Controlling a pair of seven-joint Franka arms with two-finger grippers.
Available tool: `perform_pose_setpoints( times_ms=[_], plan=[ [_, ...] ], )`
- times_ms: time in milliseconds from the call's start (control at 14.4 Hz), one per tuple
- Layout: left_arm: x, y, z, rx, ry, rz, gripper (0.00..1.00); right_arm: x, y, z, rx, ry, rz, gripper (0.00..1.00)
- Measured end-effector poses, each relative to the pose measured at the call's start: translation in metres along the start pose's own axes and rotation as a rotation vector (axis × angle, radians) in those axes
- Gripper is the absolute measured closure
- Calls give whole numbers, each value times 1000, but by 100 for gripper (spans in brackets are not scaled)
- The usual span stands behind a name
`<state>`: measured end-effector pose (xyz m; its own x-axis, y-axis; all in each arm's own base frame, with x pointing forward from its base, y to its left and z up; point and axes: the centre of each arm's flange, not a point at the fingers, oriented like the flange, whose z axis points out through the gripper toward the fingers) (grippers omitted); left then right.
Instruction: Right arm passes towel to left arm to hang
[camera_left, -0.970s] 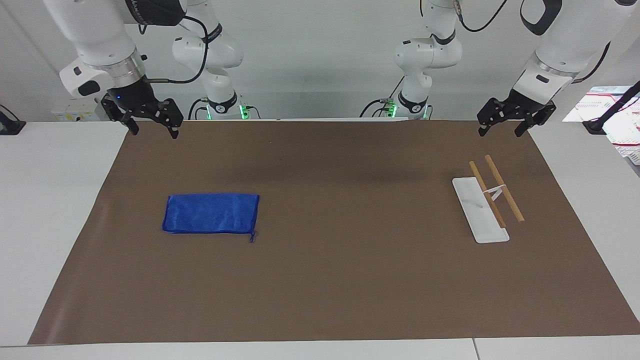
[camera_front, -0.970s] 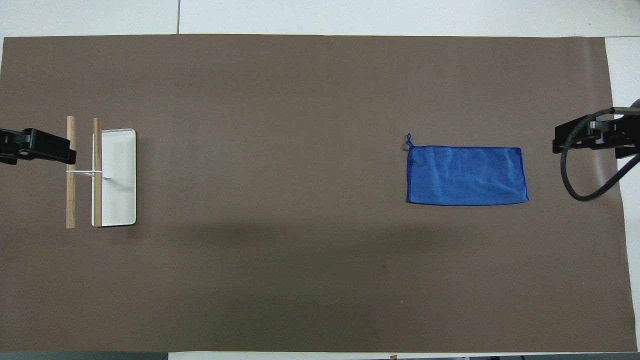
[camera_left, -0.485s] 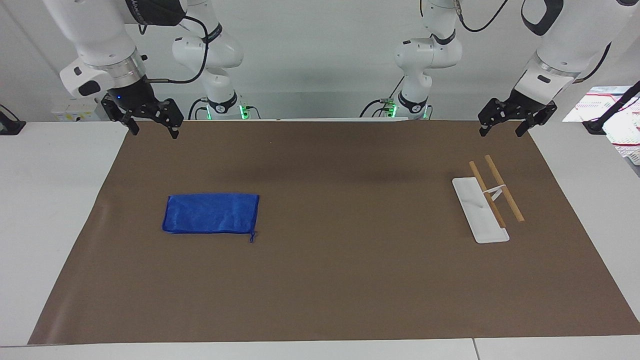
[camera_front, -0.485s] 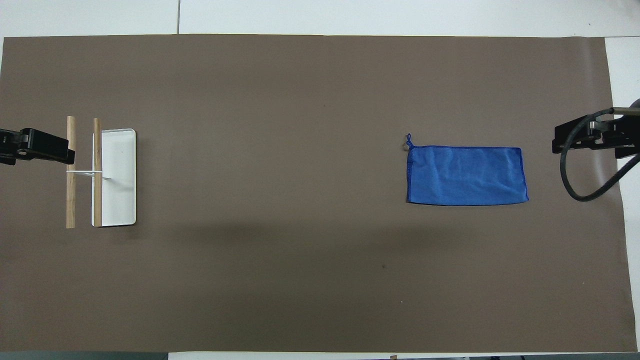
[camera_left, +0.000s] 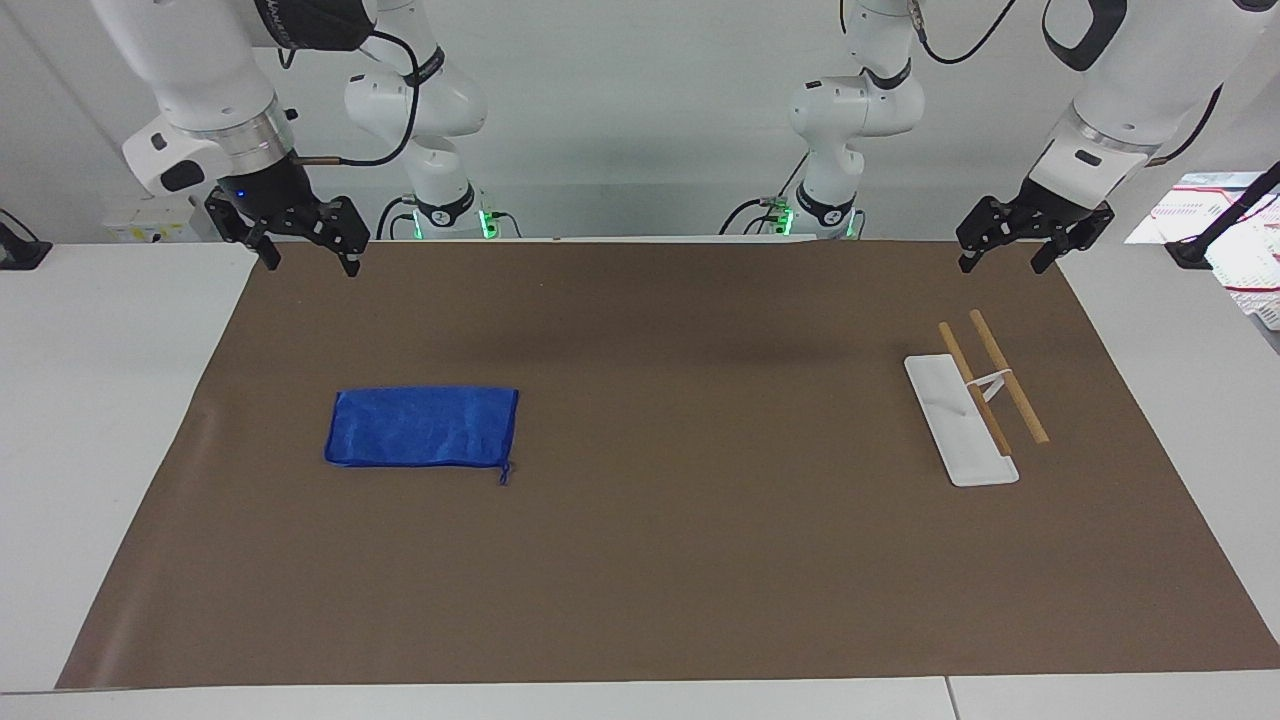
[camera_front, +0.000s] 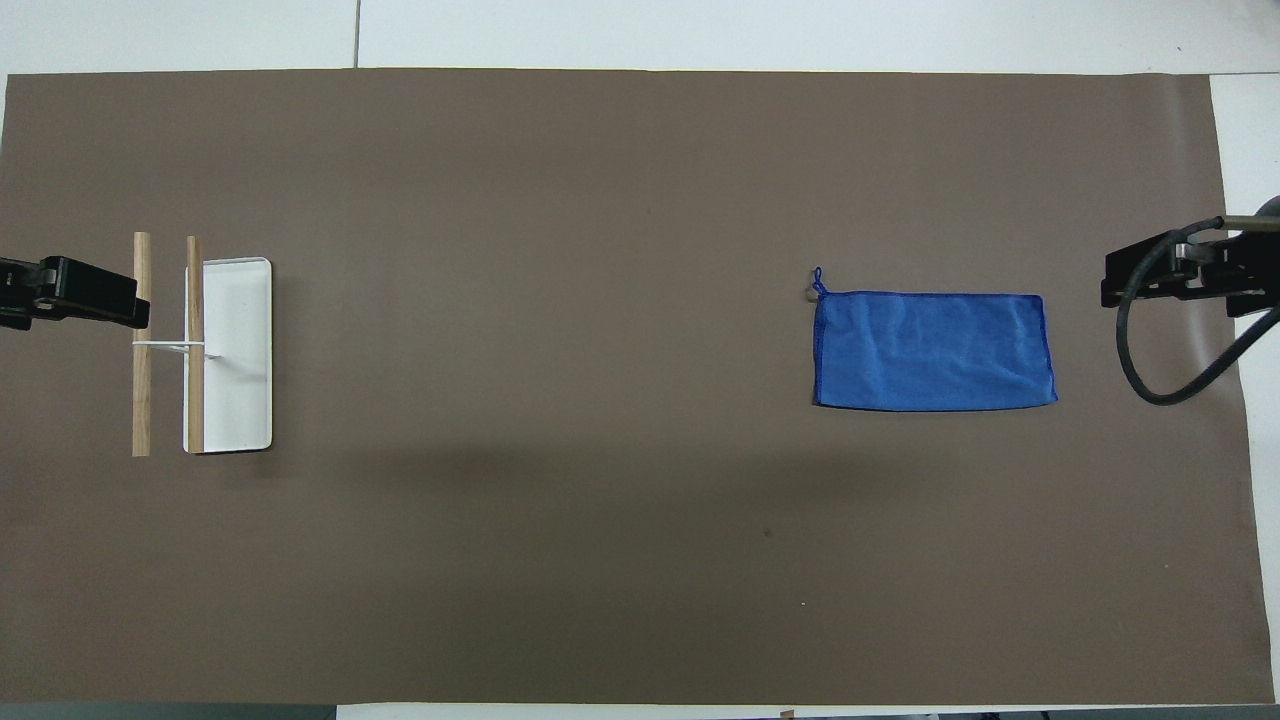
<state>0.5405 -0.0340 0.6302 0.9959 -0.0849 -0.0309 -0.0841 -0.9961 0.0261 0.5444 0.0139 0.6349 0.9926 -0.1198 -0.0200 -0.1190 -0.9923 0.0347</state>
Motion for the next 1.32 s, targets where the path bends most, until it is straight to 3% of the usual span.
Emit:
perform_pose_setpoints(
  times_ms=[693, 1109, 1317],
  plan=[
    [0, 0, 0, 0, 0, -1, 0, 1, 3, 12, 3, -6, 6, 0],
    [0, 0, 0, 0, 0, -1, 0, 11, 8, 27, 30, 78, 22, 0],
    [0, 0, 0, 0, 0, -1, 0, 21, 5, 52, 47, 124, -35, 0]
  ],
)
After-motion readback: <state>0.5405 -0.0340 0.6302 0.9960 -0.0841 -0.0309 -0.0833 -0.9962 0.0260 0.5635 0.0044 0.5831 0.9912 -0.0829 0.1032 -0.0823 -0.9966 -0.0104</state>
